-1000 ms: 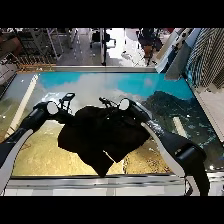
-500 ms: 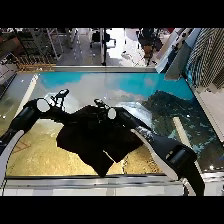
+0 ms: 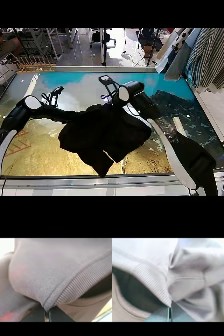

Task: Fold the clothes and pants, and hang the long-sleeved shirts on hangers.

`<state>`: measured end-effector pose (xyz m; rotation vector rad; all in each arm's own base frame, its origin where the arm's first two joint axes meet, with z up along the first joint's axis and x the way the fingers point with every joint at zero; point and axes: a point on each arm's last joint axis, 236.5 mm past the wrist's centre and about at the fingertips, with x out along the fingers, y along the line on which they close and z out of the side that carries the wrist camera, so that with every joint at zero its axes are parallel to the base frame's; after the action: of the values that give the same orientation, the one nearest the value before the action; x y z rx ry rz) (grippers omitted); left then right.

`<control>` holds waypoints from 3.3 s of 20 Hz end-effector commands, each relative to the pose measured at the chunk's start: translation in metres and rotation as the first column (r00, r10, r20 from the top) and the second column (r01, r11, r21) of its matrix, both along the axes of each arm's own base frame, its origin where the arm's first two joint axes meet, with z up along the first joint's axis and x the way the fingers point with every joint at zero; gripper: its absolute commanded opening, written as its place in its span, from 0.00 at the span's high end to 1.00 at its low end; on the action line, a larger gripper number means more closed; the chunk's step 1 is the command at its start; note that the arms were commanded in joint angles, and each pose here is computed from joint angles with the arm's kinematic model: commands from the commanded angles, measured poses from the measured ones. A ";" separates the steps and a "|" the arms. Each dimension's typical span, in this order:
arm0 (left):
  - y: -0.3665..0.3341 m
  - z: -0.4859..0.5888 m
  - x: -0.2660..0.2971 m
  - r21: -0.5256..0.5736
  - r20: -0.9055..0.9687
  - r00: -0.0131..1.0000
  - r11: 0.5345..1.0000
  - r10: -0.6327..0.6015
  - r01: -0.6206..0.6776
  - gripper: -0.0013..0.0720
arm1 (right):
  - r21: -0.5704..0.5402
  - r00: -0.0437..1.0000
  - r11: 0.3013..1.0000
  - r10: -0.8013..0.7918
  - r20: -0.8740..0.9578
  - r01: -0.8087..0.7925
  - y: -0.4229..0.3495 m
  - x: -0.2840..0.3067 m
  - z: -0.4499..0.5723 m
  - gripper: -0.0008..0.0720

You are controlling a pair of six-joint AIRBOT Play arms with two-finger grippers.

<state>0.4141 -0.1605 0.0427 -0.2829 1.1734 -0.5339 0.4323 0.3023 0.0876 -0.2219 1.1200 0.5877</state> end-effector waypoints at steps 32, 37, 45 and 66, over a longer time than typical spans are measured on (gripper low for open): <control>-0.060 0.056 -0.013 -0.279 0.071 0.992 0.953 -0.102 0.118 0.96 | -0.008 0.930 0.935 -0.354 -0.096 0.355 -0.048 -0.082 -0.011 0.95; -0.080 0.103 -0.030 -0.348 0.158 0.980 0.921 -0.125 0.174 0.96 | -0.061 0.951 0.956 -0.292 -0.100 0.287 -0.083 -0.130 0.072 0.95; -0.053 0.127 -0.049 -0.160 0.333 0.914 0.942 -0.231 0.296 0.03 | -0.052 0.968 0.970 -0.242 -0.067 0.239 -0.080 -0.126 0.082 0.95; -0.165 0.128 0.012 0.346 0.776 0.363 0.829 -0.516 0.439 0.96 | -0.007 0.971 0.972 -0.235 -0.043 0.235 -0.072 -0.119 0.087 0.95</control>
<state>0.3785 -0.3238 0.1492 0.4789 0.3686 -1.1807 0.3144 0.2288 0.1741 -0.0799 1.1687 0.3736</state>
